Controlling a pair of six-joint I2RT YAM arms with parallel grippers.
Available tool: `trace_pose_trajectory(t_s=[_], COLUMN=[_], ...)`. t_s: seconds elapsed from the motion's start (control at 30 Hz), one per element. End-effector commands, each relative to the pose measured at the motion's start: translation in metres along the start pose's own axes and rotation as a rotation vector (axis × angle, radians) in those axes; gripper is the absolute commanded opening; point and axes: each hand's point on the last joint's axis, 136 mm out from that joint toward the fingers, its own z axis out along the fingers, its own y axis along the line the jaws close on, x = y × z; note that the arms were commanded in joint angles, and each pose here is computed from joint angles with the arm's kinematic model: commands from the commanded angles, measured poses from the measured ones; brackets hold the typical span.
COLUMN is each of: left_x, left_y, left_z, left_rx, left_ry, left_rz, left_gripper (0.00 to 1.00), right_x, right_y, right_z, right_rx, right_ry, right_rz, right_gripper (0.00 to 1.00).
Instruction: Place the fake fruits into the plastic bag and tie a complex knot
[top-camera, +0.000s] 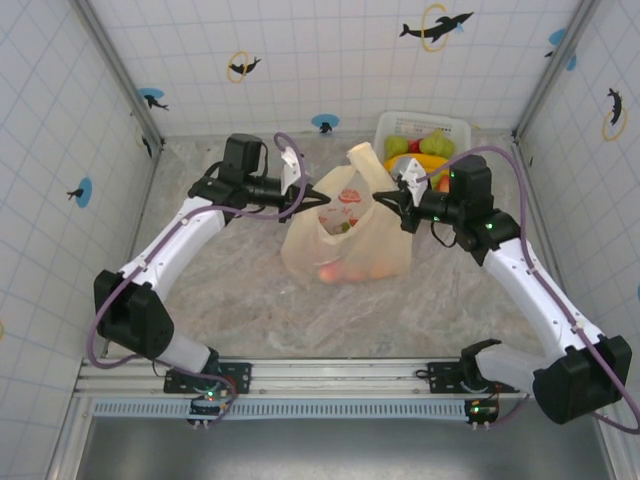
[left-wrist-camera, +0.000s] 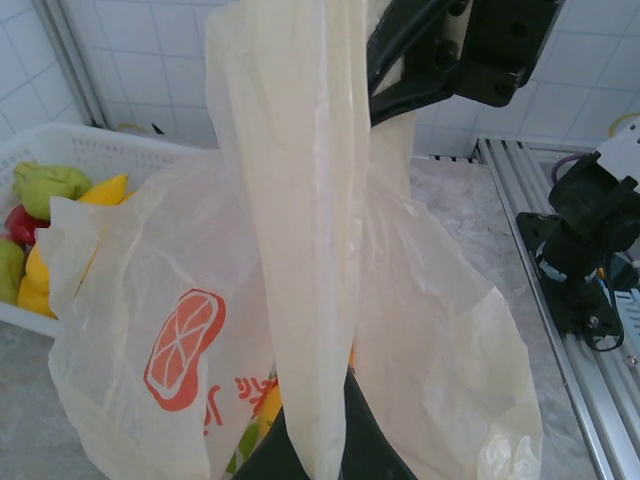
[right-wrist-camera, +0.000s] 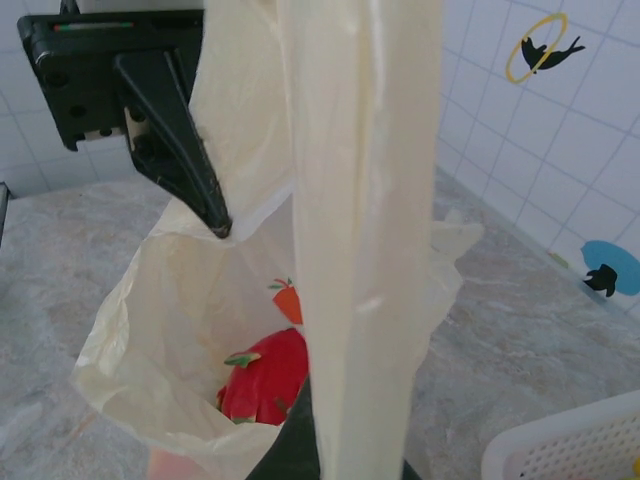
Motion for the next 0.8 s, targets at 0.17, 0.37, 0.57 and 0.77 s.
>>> trace_pose_trajectory(t_s=[0.17,0.37,0.57,0.77], left_x=[-0.016,-0.019,-0.008,-0.003], left_y=[-0.032,-0.039,-0.033,-0.03], left_z=[0.005,0.017,0.033,0.04], left_rx=[0.072,0.113,0.131,0.141], left_ry=[-0.024,-0.003,0.079,0.11], left_rz=[0.108,0.128,0.098,0.092], left_gripper=[0.0,0.0,0.0,0.0], right_x=[-0.005,0.009,0.017,0.024], right_y=[-0.008,0.006,0.02,0.028], right_z=[0.01,0.021,0.024,0.022], right_rx=[-0.008,-0.077,-0.139,-0.19], right_ry=[-0.023,0.057,0.092,0.124], right_rz=[0.046,0.021,-0.012,-0.033], right_gripper=[0.0,0.0,0.0,0.04])
